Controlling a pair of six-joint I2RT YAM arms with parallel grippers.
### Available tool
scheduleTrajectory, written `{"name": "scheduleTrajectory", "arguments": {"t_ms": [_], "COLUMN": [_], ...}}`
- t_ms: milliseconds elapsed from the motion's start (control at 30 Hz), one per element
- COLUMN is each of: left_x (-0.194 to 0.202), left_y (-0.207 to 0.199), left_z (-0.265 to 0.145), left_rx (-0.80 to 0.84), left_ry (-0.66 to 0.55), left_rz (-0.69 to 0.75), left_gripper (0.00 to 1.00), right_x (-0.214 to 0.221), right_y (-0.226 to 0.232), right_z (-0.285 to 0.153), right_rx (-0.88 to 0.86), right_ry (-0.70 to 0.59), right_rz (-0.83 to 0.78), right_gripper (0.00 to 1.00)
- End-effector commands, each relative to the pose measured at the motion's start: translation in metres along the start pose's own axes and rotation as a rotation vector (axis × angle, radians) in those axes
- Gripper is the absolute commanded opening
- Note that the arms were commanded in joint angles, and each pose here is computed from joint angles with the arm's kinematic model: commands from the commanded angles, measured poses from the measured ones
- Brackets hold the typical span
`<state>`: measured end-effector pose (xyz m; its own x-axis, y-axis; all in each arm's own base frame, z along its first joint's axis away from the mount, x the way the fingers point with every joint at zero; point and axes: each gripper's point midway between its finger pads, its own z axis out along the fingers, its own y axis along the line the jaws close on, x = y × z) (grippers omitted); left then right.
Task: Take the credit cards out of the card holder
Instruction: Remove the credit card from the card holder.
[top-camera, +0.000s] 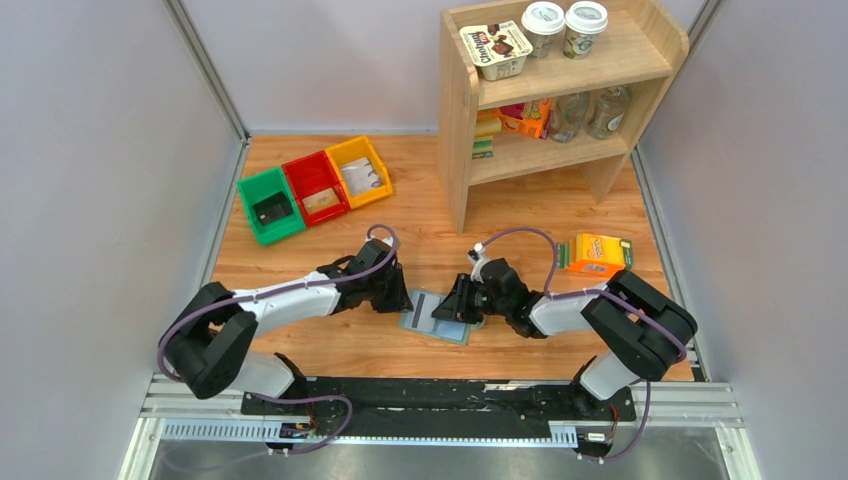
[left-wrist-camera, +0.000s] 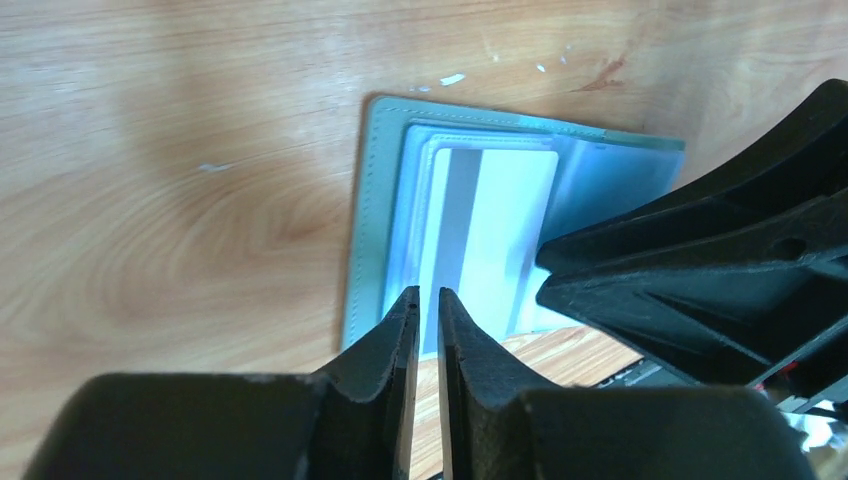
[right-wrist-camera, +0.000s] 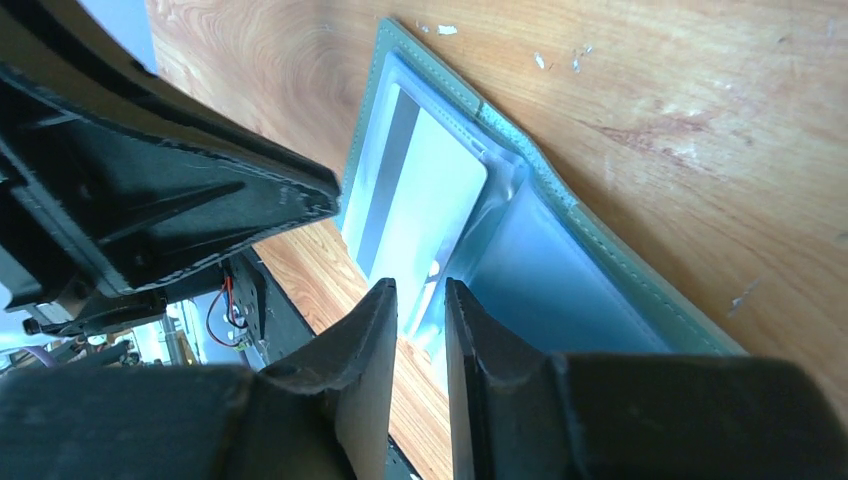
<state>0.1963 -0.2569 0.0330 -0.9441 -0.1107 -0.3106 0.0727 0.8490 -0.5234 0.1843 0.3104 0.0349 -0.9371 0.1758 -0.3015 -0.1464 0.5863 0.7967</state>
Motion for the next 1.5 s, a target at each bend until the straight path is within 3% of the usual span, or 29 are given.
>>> {"name": "scheduleTrajectory", "arguments": {"t_ms": [0, 100, 433, 733, 933, 1100, 1333, 1467], "left_x": [-0.02, -0.014, 0.021, 0.034, 0.029, 0.018, 0.01, 0.012], "left_y": [0.01, 0.013, 0.013, 0.008, 0.002, -0.002, -0.014, -0.02], "left_z": [-0.023, -0.02, 0.001, -0.006, -0.015, -0.026, -0.023, -0.014], "left_rx": [-0.099, -0.11, -0.037, 0.003, 0.029, 0.02, 0.036, 0.057], "left_ry": [-0.098, -0.066, 0.063, 0.048, 0.011, -0.024, -0.011, 0.025], "left_rz": [0.074, 0.077, -0.017, -0.061, -0.083, -0.041, 0.013, 0.019], "left_gripper": [0.21, 0.23, 0.2, 0.18, 0.17, 0.17, 0.17, 0.17], "right_x": [-0.019, -0.022, -0.029, -0.042, -0.05, -0.044, -0.023, -0.01], "right_y": [0.017, 0.016, 0.013, 0.031, 0.042, 0.042, 0.035, 0.028], "right_z": [-0.003, -0.003, 0.008, 0.023, 0.001, -0.027, -0.042, -0.041], "right_rx": [-0.043, -0.025, 0.025, 0.006, 0.033, 0.039, -0.051, -0.093], "right_ry": [-0.059, -0.059, -0.017, 0.036, 0.001, -0.057, -0.107, -0.098], "right_rz": [-0.019, -0.03, -0.078, -0.175, -0.232, -0.175, -0.005, 0.046], "right_gripper": [0.3, 0.35, 0.38, 0.38, 0.45, 0.6, 0.68, 0.68]}}
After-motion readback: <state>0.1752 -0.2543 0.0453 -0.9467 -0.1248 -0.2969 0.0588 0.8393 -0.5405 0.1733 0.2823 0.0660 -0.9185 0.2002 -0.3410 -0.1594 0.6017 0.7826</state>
